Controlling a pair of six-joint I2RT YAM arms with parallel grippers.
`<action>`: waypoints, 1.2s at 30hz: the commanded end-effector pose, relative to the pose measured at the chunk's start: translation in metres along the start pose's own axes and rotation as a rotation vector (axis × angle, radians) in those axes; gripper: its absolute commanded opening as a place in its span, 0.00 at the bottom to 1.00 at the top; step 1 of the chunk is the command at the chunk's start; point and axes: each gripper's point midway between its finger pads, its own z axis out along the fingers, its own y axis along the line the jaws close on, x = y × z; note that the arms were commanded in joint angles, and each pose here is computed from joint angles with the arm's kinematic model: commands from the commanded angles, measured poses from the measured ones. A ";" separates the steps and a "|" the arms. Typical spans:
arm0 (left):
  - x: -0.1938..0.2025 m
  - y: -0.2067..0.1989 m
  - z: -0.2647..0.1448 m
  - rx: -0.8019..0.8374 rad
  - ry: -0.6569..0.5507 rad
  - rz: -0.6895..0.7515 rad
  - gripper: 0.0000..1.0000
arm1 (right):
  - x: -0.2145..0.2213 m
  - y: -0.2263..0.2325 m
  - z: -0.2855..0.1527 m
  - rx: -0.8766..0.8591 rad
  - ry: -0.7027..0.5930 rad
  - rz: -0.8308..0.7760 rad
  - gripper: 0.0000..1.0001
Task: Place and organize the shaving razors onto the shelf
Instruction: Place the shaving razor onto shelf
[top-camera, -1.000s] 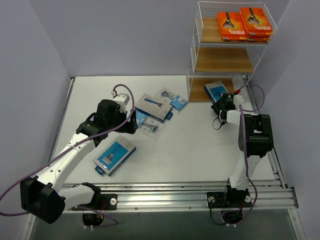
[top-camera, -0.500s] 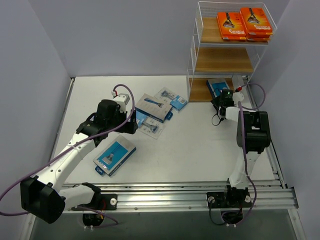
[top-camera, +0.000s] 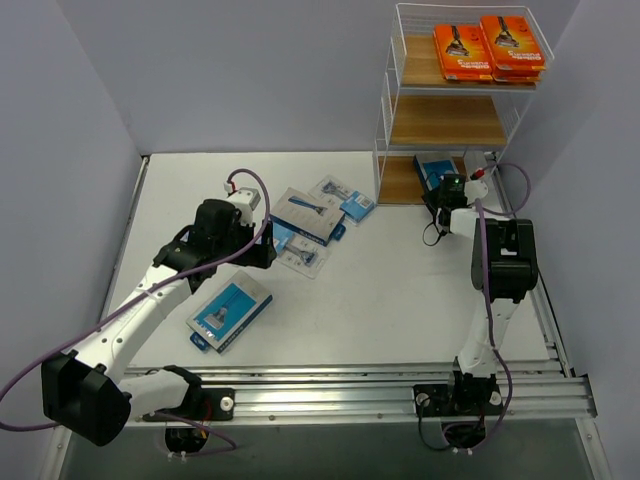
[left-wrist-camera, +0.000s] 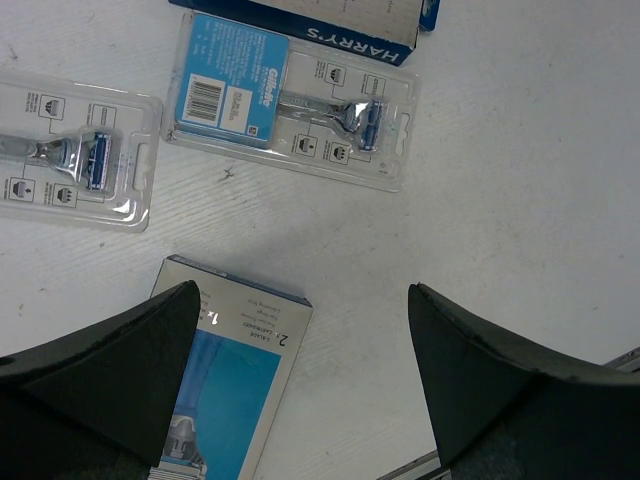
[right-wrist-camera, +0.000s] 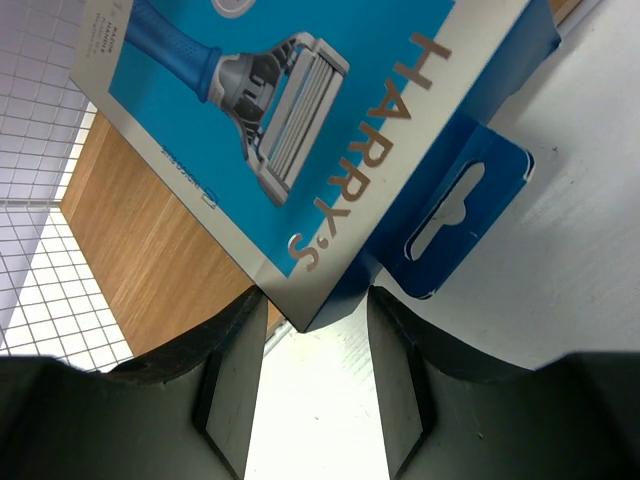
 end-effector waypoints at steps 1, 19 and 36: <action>-0.022 -0.010 -0.007 0.035 -0.051 0.016 0.94 | -0.017 0.001 0.005 0.017 -0.048 0.031 0.40; -0.022 -0.012 -0.007 0.048 -0.050 0.015 0.94 | -0.021 -0.009 0.007 0.050 -0.084 0.141 0.39; -0.021 -0.014 -0.006 0.058 -0.044 0.013 0.94 | -0.022 0.016 -0.021 -0.136 -0.119 0.079 0.40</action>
